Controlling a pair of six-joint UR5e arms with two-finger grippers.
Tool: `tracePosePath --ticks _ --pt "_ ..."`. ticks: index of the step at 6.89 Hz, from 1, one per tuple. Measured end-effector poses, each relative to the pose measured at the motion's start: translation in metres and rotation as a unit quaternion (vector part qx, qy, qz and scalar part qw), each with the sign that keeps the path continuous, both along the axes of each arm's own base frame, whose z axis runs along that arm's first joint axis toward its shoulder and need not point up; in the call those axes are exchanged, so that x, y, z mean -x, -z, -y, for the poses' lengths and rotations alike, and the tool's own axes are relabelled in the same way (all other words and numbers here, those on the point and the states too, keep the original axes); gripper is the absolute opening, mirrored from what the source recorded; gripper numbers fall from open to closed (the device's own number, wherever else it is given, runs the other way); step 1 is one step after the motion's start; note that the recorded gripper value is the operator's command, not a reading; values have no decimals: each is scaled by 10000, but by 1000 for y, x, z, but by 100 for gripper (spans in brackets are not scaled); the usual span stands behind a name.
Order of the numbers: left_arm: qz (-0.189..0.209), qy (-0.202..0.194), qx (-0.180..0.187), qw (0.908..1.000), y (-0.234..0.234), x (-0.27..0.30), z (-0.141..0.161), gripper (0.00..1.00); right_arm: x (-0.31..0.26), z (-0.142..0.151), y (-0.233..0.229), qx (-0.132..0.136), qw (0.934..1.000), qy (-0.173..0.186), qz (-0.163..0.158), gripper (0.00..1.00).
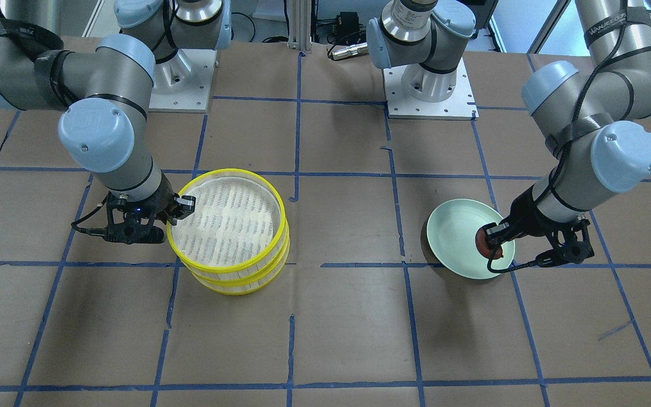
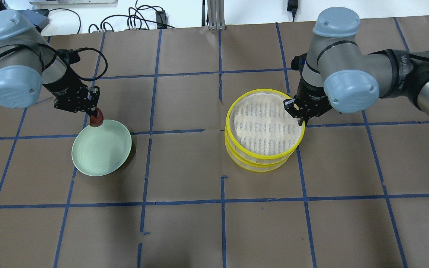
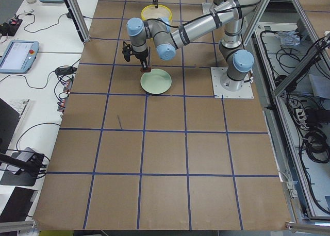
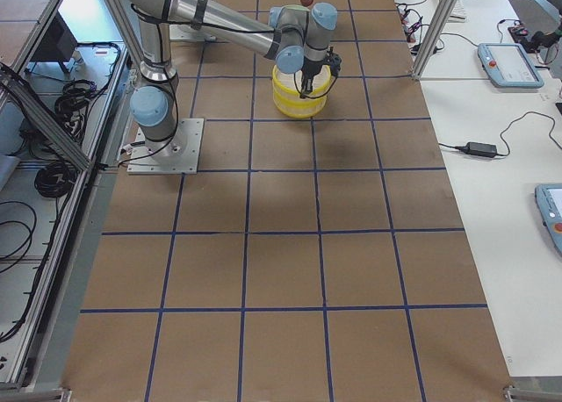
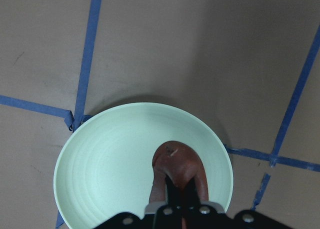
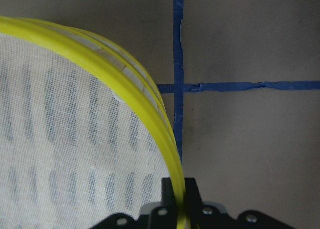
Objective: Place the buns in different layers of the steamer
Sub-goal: 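Grasp the brown bun with the left gripper and lift it, then carry brown bun toward steamer with left gripper while right gripper releases rim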
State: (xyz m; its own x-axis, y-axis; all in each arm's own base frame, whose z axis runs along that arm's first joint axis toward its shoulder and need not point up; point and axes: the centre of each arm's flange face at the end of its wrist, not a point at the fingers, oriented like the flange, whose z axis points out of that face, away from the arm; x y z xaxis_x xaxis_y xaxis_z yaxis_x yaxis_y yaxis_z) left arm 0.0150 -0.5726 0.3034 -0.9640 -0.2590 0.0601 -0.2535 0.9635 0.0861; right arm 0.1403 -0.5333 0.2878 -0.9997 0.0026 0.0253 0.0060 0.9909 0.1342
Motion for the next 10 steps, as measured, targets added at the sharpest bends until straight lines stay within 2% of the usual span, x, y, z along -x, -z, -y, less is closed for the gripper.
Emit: tracePosePath --ticks 2,5,7,8,9,10 --pt "-48 -6 56 10000 -14 4 1 8 -1 0 3 27 10000 -4 2 8" --pt "-73 -7 45 10000 -20 7 2 8 -4 4 7 207 9998 -1 -16 9" --pt "-88 -15 19 10000 -17 6 3 8 -10 -3 11 186 9998 -56 -21 9" --pt "-102 -18 3 9999 -15 6 4 8 -18 -6 12 183 9997 -127 -26 16" --pt "-119 -19 -4 9999 -14 6 4 8 -22 -8 13 181 9997 -166 -30 96" --pt "-128 -36 -14 9999 -13 6 5 8 -23 -9 13 178 9997 -178 -28 100"
